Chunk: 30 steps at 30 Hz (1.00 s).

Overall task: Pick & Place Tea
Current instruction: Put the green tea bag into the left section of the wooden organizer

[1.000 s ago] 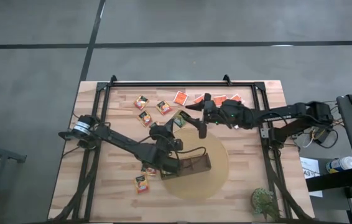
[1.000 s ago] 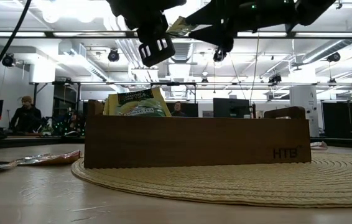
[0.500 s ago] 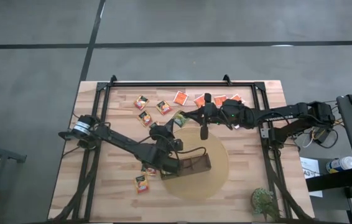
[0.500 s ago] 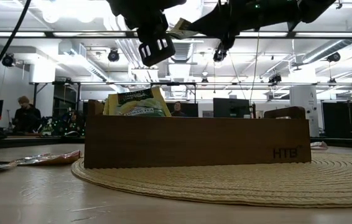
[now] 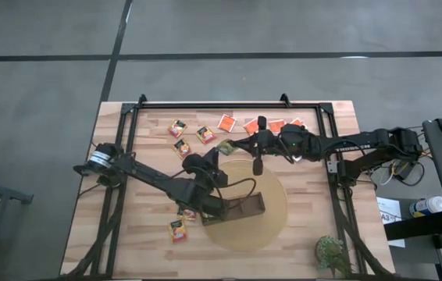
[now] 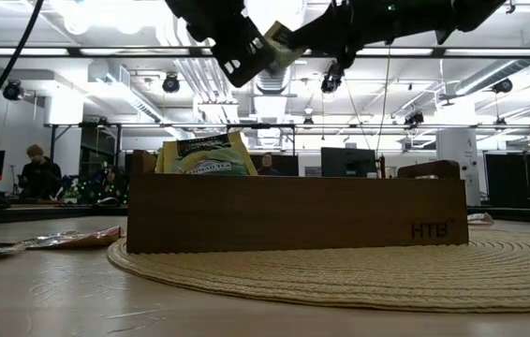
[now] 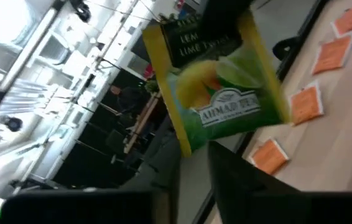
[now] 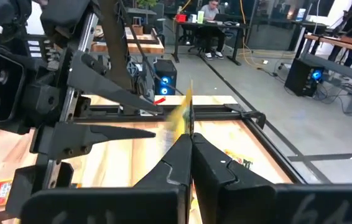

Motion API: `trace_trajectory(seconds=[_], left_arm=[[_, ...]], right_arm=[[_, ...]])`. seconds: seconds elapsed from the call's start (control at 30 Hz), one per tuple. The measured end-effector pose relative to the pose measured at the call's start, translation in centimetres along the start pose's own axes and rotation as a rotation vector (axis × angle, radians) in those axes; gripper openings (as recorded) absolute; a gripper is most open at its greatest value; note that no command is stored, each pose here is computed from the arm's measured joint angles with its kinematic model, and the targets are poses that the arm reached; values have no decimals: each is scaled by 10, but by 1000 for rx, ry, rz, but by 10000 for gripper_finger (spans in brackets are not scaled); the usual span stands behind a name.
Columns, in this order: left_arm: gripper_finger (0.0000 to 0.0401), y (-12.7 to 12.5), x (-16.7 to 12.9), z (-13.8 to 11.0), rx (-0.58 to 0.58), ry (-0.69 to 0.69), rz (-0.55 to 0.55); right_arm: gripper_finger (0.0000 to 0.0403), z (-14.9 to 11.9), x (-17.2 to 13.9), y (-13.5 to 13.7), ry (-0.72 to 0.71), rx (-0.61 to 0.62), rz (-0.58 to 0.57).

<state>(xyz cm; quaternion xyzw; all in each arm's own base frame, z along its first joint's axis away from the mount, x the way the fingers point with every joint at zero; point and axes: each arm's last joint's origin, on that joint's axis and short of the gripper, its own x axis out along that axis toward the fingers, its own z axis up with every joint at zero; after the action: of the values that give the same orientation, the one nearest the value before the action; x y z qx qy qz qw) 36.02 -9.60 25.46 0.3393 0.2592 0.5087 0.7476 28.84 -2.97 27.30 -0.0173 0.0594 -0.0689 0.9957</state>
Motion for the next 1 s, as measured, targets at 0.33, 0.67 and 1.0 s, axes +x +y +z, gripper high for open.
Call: trace_trajectory(seconds=[0.33,0.67,1.0], left_arm=[[172,-2,-10,0,61,13,-134],[174,38,-51,15,-124,-64,-228],[174,90,-79,-26,-553,-151,-210]], right_arm=[[8,7,-13,-1,21,-20,-14],[8,2,-38,0,221,-85,78],[8,-2,-36,10,253,-39,414]])
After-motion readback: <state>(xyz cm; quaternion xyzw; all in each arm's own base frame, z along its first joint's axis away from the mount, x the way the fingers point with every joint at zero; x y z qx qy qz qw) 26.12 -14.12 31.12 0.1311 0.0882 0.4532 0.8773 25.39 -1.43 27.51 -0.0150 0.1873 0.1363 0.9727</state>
